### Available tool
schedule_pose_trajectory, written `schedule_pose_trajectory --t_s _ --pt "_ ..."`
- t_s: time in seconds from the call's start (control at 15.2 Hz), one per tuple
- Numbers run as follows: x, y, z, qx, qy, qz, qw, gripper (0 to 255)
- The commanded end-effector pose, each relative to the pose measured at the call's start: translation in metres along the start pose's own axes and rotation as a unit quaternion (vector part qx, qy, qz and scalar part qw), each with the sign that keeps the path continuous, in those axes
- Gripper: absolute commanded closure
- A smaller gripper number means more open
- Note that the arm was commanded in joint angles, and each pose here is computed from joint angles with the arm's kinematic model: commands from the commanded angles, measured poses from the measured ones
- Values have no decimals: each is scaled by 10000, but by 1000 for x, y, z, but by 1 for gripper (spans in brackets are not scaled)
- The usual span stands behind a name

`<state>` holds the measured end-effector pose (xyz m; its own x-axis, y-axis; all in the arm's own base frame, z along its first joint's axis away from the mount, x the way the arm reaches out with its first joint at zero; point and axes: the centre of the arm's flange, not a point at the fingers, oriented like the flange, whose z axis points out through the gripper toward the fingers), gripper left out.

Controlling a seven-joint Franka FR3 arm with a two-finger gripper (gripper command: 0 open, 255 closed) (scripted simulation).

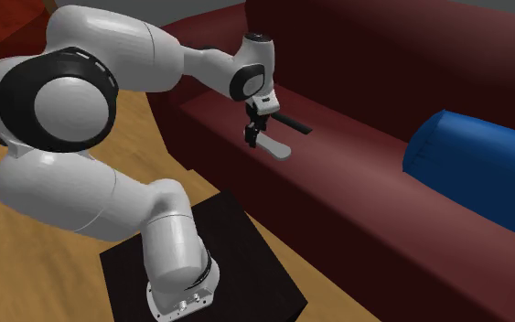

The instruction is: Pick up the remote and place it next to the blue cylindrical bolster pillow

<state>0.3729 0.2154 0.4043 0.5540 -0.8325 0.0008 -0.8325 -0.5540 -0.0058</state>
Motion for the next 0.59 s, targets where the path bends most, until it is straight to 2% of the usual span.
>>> schedule_pose_trajectory --t_s 0.0,0.2,0.53 --pt "-4 -21 12 77 59 484 9988 0" --pt "-3 -54 30 167 159 1144 9932 0" --pt "-2 -57 52 175 168 1203 9924 0"
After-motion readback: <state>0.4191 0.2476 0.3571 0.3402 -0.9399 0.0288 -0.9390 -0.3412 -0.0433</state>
